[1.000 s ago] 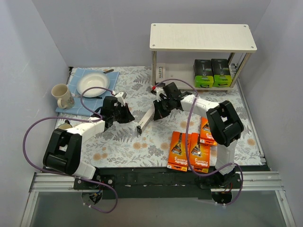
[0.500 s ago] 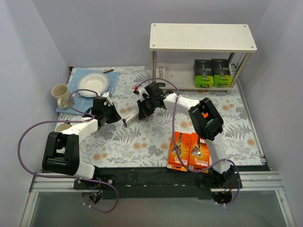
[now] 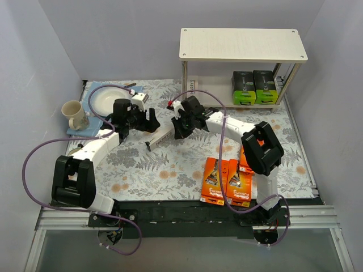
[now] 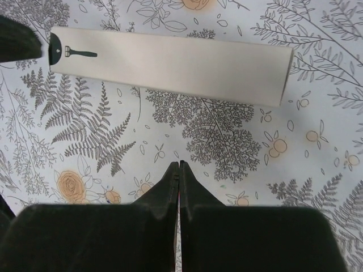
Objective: Place and organize the shaving razors onto the shelf
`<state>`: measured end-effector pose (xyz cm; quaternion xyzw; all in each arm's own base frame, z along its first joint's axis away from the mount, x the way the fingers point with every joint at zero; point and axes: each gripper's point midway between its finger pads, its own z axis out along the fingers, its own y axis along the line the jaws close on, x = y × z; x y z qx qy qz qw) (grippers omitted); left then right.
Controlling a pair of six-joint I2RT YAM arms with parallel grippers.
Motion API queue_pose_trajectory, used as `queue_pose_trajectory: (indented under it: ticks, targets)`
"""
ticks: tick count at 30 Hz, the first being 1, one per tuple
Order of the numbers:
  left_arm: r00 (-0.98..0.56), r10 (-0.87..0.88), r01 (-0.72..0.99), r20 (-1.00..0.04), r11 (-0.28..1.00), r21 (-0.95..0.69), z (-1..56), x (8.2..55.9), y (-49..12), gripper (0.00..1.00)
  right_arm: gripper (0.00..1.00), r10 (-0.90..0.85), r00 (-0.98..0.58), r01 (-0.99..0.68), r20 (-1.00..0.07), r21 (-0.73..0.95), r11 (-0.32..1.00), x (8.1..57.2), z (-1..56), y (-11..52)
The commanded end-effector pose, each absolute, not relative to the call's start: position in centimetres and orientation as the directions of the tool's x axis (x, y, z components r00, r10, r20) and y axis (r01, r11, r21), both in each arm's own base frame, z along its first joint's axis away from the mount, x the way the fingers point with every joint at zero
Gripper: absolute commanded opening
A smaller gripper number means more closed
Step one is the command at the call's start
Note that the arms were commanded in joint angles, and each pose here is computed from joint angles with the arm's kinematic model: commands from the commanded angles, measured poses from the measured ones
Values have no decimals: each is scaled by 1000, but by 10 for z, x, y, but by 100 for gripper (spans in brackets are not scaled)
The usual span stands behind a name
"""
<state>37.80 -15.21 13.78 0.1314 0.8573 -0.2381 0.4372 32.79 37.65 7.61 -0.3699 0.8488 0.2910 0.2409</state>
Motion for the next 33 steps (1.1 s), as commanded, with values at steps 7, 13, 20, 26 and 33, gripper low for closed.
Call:
queue_pose_trajectory:
  ticks: [7, 13, 20, 26, 33]
  targets:
    - [-534, 339, 619, -774, 781, -85, 100, 360, -179, 72, 1, -448, -592, -738, -670, 226, 636, 339, 107, 326]
    - [-531, 410, 624, -742, 781, -15, 76, 363, -179, 71, 1, -444, -574, -726, -687, 178, 664, 345, 113, 301]
    - [-600, 413, 572, -686, 821, -6, 51, 369, -170, 64, 1, -439, -590, -711, -677, 179, 680, 340, 108, 280]
    - [-649, 277, 530, -708, 833, -160, 67, 372, -193, 39, 1, -420, -612, -693, -671, 197, 694, 340, 107, 270]
    - [-863, -208, 255, -461, 608, -752, 93, 348, -239, 35, 1, -341, -726, -609, -598, 326, 723, 328, 87, 252]
